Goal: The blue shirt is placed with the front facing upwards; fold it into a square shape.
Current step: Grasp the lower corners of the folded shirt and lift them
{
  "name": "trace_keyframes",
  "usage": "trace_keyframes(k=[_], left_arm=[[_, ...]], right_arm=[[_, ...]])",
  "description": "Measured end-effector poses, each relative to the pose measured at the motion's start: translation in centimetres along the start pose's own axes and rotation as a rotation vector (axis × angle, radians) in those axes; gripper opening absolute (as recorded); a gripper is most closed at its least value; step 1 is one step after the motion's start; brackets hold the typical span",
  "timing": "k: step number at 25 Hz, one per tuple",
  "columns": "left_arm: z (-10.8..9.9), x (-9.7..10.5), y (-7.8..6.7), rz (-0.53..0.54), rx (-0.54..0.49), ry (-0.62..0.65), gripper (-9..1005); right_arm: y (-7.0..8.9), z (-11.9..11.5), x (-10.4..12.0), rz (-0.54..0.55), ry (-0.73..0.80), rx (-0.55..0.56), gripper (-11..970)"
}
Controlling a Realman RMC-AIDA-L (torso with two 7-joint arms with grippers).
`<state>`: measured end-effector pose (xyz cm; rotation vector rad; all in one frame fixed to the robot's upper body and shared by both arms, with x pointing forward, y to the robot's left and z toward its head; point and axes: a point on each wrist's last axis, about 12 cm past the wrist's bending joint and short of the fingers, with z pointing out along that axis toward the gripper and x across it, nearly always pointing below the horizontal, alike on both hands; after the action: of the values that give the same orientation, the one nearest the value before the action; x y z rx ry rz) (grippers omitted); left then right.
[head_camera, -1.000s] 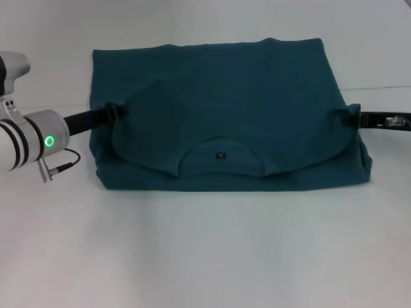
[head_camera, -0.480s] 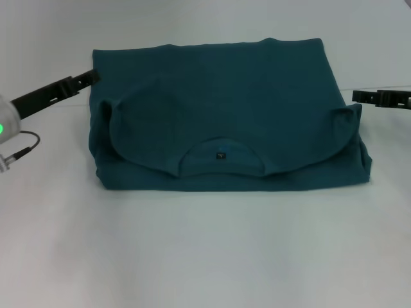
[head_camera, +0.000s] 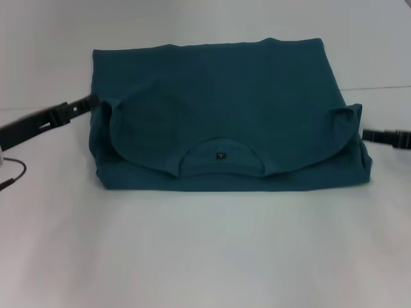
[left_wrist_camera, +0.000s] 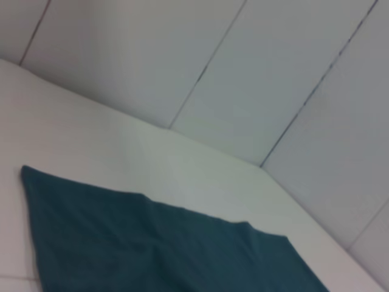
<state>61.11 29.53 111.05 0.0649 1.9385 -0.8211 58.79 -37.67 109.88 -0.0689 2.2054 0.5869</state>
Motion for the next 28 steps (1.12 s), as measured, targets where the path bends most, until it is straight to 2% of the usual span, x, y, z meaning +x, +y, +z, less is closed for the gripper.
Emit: trace_keyframes(k=[3, 8, 14, 28], left_arm=[[0.2, 0.7, -0.2, 0.025, 0.004, 0.040, 908], [0.5, 1.9, -0.5, 0.067, 0.006, 0.098, 909], [0.6, 2.8, -0.5, 0.082, 0.005, 0.113, 909], [0.4, 3.2, -0.4, 0.074, 0.001, 0.118, 908]], right_arm=[[-0.7, -0.7, 1.0, 0.046, 0.028, 0.008, 656], [-1.1, -1.3, 2.2, 0.103, 0.080, 0.006, 656], [-0.3, 0.3, 2.9, 0.100, 0.134, -0.006, 656], [0.9, 2.8, 2.1, 0.053, 0.149, 0.023, 656]])
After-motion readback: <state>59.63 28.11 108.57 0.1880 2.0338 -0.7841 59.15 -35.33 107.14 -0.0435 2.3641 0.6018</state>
